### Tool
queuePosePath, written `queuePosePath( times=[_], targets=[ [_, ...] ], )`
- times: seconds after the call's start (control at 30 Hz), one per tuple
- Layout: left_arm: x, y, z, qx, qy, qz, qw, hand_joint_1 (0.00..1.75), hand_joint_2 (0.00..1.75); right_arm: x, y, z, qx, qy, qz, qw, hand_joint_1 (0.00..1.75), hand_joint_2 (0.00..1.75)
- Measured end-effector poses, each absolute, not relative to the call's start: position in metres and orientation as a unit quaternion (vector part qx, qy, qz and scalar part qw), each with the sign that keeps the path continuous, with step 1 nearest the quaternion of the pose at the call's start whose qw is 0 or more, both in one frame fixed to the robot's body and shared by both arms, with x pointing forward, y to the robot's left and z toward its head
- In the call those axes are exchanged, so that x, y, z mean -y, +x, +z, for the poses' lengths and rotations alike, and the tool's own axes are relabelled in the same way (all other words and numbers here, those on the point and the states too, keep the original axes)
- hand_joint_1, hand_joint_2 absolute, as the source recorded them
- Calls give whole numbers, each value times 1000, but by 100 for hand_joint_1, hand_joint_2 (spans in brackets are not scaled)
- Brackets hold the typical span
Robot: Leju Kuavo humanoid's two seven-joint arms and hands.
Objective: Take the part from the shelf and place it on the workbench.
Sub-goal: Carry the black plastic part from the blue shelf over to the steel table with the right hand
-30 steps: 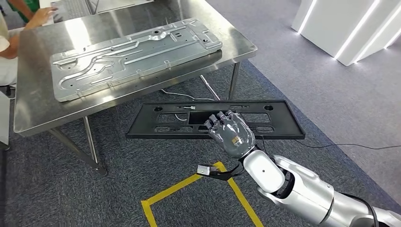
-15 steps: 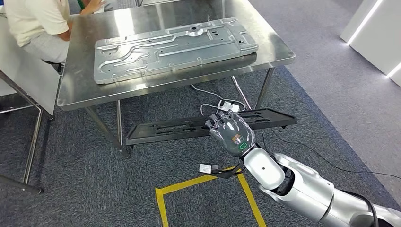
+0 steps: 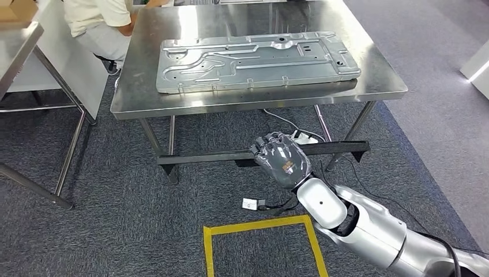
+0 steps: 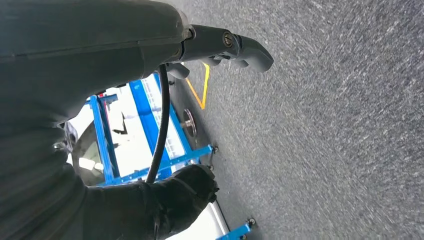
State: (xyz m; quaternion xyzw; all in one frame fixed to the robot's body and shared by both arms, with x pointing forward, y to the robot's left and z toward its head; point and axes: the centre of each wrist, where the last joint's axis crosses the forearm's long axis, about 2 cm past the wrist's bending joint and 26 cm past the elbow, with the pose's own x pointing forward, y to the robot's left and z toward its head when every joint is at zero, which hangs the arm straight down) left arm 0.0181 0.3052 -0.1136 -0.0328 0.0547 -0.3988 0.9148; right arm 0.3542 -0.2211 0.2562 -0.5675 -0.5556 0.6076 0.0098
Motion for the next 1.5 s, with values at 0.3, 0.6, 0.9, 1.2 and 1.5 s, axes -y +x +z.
queuePosePath(
  times=[0.3,0.6,0.9,1.2,1.5],
  targets=[
    [-306,17,-114,-59,-33,-399,914,0,175,233,362,278,547,-578,606,15,175,175],
    [-307,17,-114,-59,-33,-399,914,0,175,244,366,283,536,-592,602,20,175,175],
    [-307,17,-114,-58,-31,-399,915,0,175,252,366,285,530,-603,596,25,175,175],
    [-304,18,-114,-54,-29,-400,915,0,175,276,377,310,514,-642,567,54,175,175],
    [-308,17,-114,-57,-35,-400,914,0,175,268,380,306,509,-651,560,55,175,175]
  ],
)
